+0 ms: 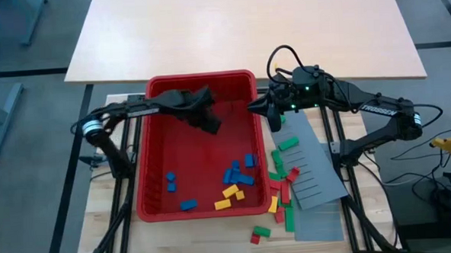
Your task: Sort blocks
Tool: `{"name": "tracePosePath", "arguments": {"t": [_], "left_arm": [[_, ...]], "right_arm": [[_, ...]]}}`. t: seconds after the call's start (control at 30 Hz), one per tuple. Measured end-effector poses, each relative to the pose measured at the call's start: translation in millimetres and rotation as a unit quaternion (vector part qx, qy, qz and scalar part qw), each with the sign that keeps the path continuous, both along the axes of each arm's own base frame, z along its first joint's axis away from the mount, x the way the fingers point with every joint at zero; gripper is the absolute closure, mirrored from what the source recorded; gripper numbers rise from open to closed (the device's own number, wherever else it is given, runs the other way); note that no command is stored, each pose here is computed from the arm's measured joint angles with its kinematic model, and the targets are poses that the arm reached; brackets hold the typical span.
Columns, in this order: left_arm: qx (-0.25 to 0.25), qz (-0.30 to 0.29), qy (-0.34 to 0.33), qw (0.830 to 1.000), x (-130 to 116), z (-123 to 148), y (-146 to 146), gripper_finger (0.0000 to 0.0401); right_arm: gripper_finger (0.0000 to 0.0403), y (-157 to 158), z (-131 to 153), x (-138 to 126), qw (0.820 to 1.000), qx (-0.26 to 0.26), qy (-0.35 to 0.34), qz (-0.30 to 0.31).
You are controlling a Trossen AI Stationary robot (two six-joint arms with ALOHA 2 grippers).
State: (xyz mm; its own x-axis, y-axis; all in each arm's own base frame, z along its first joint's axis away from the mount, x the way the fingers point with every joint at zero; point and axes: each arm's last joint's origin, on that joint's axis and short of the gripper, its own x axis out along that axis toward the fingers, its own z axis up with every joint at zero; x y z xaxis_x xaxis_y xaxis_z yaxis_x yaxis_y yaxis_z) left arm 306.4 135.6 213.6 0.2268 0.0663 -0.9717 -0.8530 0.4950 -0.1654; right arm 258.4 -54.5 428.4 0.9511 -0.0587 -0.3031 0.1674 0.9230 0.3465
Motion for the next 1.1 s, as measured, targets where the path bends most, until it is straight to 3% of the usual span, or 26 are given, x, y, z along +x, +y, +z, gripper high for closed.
{"name": "tracePosePath", "arguments": {"t": [0.23, 0.4, 0.53, 0.7, 1.1], "left_arm": [[0.072, -0.031, -0.143, 0.987, -4.0, 74.6, -4.0, 0.0289], [0.119, -0.055, -0.243, 0.961, -4.4, 121.3, -12.3, 0.0289], [0.126, -0.084, -0.307, 0.940, 3.8, 143.7, -20.0, 0.0289], [0.133, -0.122, -0.350, 0.919, 21.9, 155.6, -30.9, 0.0289], [0.085, -0.187, -0.403, 0.892, 68.1, 136.4, -53.0, 0.0289]], "right_arm": [[0.0330, -0.9, 0.9, -1.5, 1.000, -0.014, 0.000, -0.008], [0.0318, -0.5, 7.3, -10.2, 0.999, -0.035, -0.011, -0.028], [0.0313, 1.0, 16.4, -23.8, 0.997, -0.050, -0.027, -0.056], [0.0311, 3.9, 30.5, -47.4, 0.991, -0.070, -0.056, -0.097], [0.0330, 13.9, 54.6, -99.9, 0.980, -0.080, -0.122, -0.138]]}}
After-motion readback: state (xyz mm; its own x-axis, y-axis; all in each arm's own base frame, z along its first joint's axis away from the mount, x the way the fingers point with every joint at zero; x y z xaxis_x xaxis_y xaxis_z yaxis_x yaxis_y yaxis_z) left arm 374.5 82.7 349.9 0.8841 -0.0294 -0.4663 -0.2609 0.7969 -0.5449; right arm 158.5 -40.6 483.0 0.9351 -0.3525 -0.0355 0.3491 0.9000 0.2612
